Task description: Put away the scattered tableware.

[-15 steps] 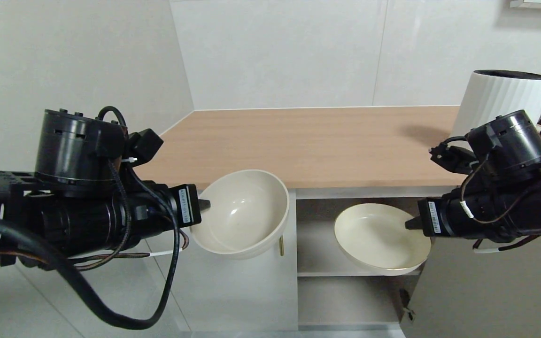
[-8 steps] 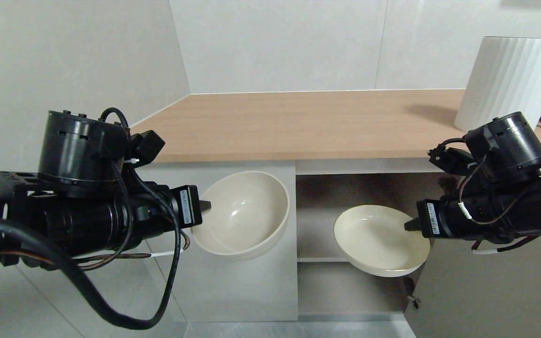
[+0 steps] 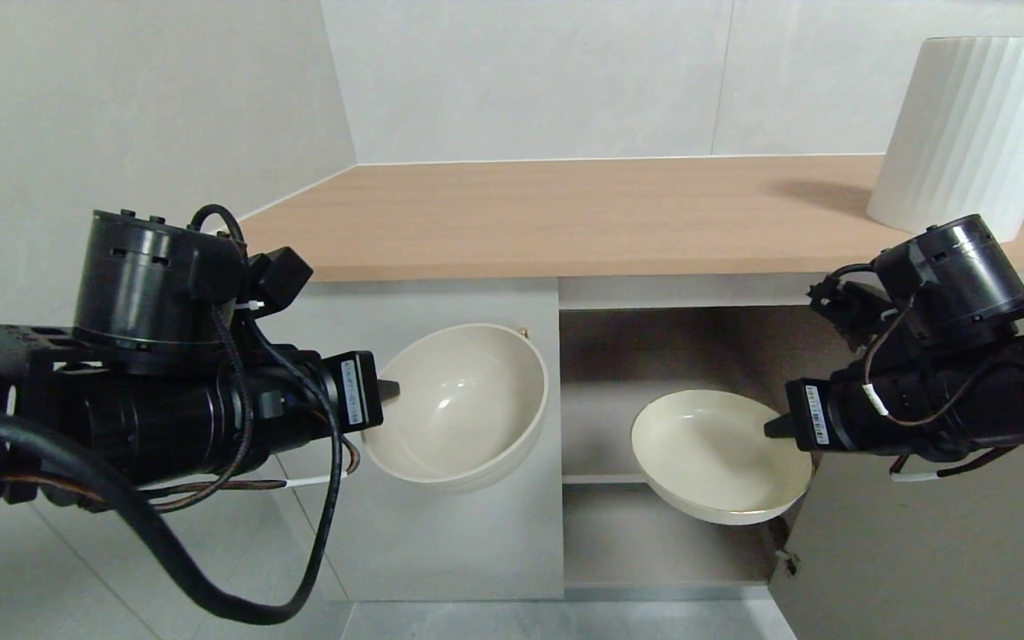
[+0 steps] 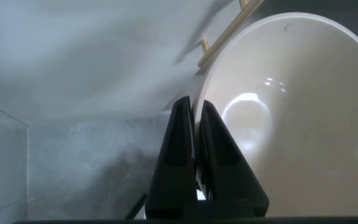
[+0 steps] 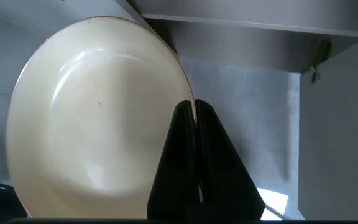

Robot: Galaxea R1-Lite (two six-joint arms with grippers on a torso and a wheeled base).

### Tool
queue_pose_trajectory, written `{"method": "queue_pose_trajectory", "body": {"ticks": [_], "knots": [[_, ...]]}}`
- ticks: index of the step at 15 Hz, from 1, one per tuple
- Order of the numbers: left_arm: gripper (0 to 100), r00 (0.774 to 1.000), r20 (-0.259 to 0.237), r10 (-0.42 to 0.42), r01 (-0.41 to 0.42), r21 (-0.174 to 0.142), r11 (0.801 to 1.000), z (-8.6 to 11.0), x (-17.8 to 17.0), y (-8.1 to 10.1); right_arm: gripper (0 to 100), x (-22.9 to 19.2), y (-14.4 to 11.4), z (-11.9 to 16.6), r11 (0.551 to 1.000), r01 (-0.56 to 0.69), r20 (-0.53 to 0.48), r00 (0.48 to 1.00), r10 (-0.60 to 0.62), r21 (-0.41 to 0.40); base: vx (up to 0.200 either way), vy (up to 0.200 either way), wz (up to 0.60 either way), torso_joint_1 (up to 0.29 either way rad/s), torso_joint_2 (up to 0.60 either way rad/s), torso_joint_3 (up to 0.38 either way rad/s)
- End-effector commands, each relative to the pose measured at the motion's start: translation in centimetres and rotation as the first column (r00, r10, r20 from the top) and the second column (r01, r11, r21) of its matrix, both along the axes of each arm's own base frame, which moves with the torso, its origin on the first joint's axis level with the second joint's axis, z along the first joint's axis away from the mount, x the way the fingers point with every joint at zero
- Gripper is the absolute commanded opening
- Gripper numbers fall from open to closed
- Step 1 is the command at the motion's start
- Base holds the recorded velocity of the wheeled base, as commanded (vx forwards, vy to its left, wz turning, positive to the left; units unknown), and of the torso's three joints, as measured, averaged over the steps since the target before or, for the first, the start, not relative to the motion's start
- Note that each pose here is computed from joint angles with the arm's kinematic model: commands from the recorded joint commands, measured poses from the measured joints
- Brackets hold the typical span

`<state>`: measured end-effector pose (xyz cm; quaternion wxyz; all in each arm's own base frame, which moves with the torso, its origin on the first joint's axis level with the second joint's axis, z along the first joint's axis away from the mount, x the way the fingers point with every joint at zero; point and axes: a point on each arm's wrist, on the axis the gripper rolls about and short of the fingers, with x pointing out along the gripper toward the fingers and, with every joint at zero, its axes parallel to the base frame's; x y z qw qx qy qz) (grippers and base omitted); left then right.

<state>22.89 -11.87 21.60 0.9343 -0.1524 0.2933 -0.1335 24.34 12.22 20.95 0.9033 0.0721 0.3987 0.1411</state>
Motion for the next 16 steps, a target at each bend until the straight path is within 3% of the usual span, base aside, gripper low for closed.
{"method": "queue_pose_trajectory", "body": {"ticks": [1,3,5,9,16], "knots": [[0,1.000,-0.004,0.000,0.000,0.002,1.000,-0.2,0.1,-0.1,0,0.7,0.4,-0.9,1.000,0.005,-0.016,1.000,-0.005,-0.014,0.000,0.000,0.00,0.000,0.00,0.000],[0,1.000,-0.011,0.000,0.001,0.006,1.000,-0.3,0.2,-0.1,0,2.2,1.3,-3.1,0.999,0.007,-0.064,0.998,-0.011,-0.052,0.000,0.000,0.00,0.000,0.00,0.000],[0,1.000,-0.012,0.000,0.001,0.007,1.000,-0.4,0.3,-0.1,0,4.6,2.7,-7.2,0.993,0.011,-0.139,0.990,-0.027,-0.117,0.000,0.000,0.00,0.000,0.00,0.000],[0,1.000,-0.012,0.000,0.001,0.007,1.000,-0.4,0.3,-0.1,0,7.4,4.3,-12.8,0.987,0.017,-0.169,0.985,-0.044,-0.159,0.000,0.000,0.00,0.000,0.00,0.000],[0,1.000,-0.014,0.000,0.001,0.007,1.000,-0.4,0.3,-0.2,0,13.8,5.1,-17.9,0.966,0.174,-0.127,0.971,-0.200,-0.191,0.000,0.000,0.00,0.000,0.00,0.000]]}}
